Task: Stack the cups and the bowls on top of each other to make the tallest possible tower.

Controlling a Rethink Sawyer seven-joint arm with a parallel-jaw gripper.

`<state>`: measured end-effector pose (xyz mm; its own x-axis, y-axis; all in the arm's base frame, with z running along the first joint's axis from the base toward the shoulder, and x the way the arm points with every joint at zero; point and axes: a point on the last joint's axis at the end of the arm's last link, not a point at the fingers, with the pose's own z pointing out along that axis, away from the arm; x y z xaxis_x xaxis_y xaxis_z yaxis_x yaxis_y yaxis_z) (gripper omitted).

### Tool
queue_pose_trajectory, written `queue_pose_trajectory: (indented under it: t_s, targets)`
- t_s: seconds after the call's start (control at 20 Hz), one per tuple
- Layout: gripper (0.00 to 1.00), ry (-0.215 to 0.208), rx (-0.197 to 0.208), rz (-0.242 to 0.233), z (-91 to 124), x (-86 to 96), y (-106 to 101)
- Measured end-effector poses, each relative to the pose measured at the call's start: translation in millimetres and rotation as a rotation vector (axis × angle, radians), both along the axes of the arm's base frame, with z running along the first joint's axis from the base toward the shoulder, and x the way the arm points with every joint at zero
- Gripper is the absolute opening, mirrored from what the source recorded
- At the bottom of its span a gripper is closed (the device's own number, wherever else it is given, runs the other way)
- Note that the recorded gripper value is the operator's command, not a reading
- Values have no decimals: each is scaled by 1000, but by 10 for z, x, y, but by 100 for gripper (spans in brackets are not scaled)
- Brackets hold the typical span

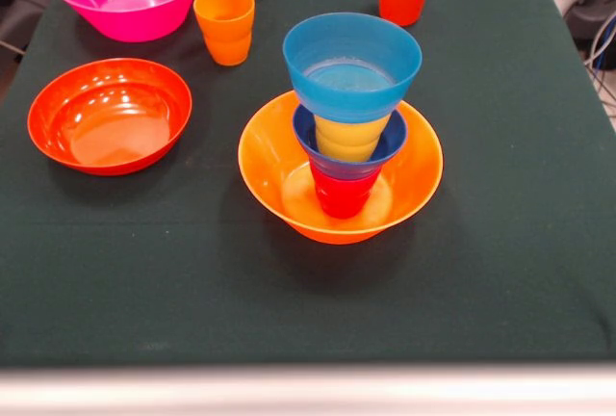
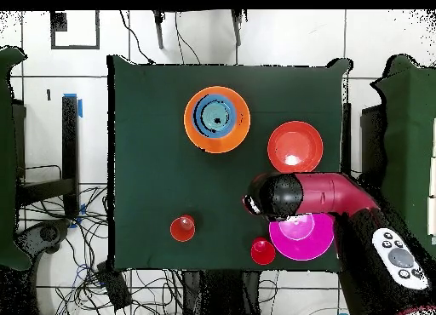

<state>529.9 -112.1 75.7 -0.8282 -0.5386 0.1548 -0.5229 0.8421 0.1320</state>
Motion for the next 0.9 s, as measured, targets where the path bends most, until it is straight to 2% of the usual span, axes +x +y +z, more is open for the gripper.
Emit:
queue_pose_trajectory:
  t_s: [0.65, 0.9]
  targets:
    - [100, 47, 23, 42, -299, -174, 87]
    - [100, 46, 30, 56, -379, -194, 140]
